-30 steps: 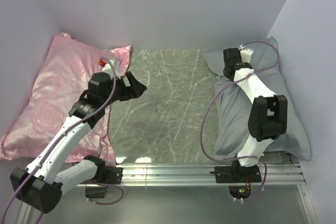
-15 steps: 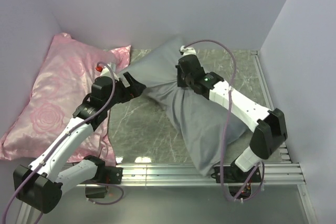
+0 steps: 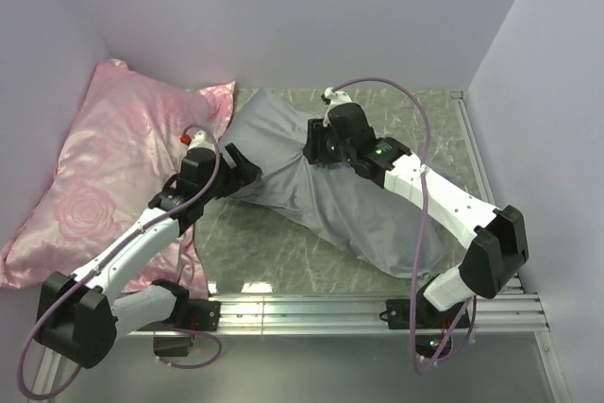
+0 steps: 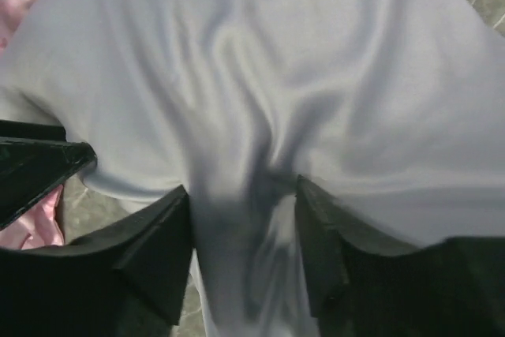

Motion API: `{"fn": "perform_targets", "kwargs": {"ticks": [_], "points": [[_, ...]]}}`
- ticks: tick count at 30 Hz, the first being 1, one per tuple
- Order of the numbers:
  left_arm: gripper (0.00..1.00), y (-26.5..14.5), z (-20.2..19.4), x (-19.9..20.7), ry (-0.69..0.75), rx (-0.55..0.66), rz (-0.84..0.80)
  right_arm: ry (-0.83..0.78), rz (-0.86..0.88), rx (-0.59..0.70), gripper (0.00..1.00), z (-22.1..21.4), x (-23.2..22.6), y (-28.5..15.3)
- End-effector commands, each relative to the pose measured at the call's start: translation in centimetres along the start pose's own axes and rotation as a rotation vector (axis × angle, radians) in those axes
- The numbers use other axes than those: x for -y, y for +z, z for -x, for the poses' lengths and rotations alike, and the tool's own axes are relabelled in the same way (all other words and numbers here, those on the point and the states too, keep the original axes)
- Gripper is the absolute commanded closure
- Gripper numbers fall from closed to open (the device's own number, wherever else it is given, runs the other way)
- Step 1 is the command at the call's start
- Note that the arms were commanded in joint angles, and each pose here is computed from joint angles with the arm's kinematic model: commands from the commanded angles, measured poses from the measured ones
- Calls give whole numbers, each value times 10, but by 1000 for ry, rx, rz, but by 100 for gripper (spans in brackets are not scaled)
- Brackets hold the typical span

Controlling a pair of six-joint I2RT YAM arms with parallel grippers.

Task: Remove the pillowcase from the pillow

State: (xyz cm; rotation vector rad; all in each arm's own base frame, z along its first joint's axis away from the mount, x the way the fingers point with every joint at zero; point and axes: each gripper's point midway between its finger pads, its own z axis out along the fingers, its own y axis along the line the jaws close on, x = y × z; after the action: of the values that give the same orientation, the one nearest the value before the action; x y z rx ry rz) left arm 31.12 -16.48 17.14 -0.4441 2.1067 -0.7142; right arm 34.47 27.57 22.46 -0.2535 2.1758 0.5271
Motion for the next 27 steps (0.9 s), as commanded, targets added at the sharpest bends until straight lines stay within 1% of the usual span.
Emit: {"fn": "perform_targets", "kwargs": {"ticks": [1, 2, 3, 4, 5, 6, 7, 9, 10, 11, 12, 13, 14, 15, 16, 17, 18, 19, 20, 21, 22, 23, 25, 27], "points": [[17, 2, 10, 2, -18, 47, 0, 50, -10, 120, 40, 37, 0, -20], [22, 0, 9, 1, -16, 41, 4, 60, -24, 133, 36, 39, 3, -27], [35, -3, 10, 4, -13, 35, -3, 71, -52, 150, 29, 42, 10, -35], [40, -6, 12, 9, -10, 37, -16, 104, -63, 198, 27, 54, 15, -53], [43, -15, 16, 14, -4, 46, -29, 124, -87, 198, 26, 53, 23, -62], [51, -21, 19, 18, 11, 56, -36, 142, -99, 207, 24, 53, 29, -70], [56, -28, 25, 27, 24, 71, -58, 181, -96, 248, 23, 60, 33, -89], [63, -44, 33, 37, 59, 86, -84, 235, -153, 273, 23, 60, 57, -106], [63, -53, 38, 54, 83, 88, -138, 270, -183, 300, 23, 58, 69, -119], [63, -58, 42, 63, 97, 90, -161, 302, -248, 300, 22, 54, 92, -125], [60, -67, 46, 81, 137, 90, -198, 326, -270, 304, 21, 47, 104, -132], [54, -71, 45, 91, 166, 85, -223, 349, -292, 303, 21, 42, 116, -137], [47, -68, 43, 98, 191, 74, -222, 371, -330, 292, 21, 34, 131, -141], [34, -67, 39, 104, 232, 64, -213, 396, -381, 300, 21, 25, 151, -149], [28, -65, 33, 123, 266, 56, -226, 413, -416, 295, 20, 17, 163, -152], [23, -63, 28, 132, 291, 50, -225, 425, -441, 295, 20, 11, 171, -156], [16, -60, 21, 140, 326, 43, -228, 451, -493, 281, 19, -3, 189, -157], [14, -66, 12, 164, 352, 31, -270, 460, -504, 286, 18, -8, 194, -161], [12, -53, 2, 166, 373, 16, -236, 467, -499, 280, 18, -14, 197, -160], [11, -50, -3, 174, 398, 13, -243, 484, -516, 254, 17, -27, 204, -156], [10, -55, -8, 190, 410, 11, -270, 504, -538, 254, 18, -34, 214, -159], [10, -46, -17, 193, 426, -2, -259, 511, -547, 255, 18, -37, 220, -159], [7, -44, -22, 212, 439, -3, -308, 534, -592, 243, 17, -53, 233, -159], [6, -25, -38, 222, 491, -39, -307, 553, -593, 234, 17, -61, 235, -154]]}}
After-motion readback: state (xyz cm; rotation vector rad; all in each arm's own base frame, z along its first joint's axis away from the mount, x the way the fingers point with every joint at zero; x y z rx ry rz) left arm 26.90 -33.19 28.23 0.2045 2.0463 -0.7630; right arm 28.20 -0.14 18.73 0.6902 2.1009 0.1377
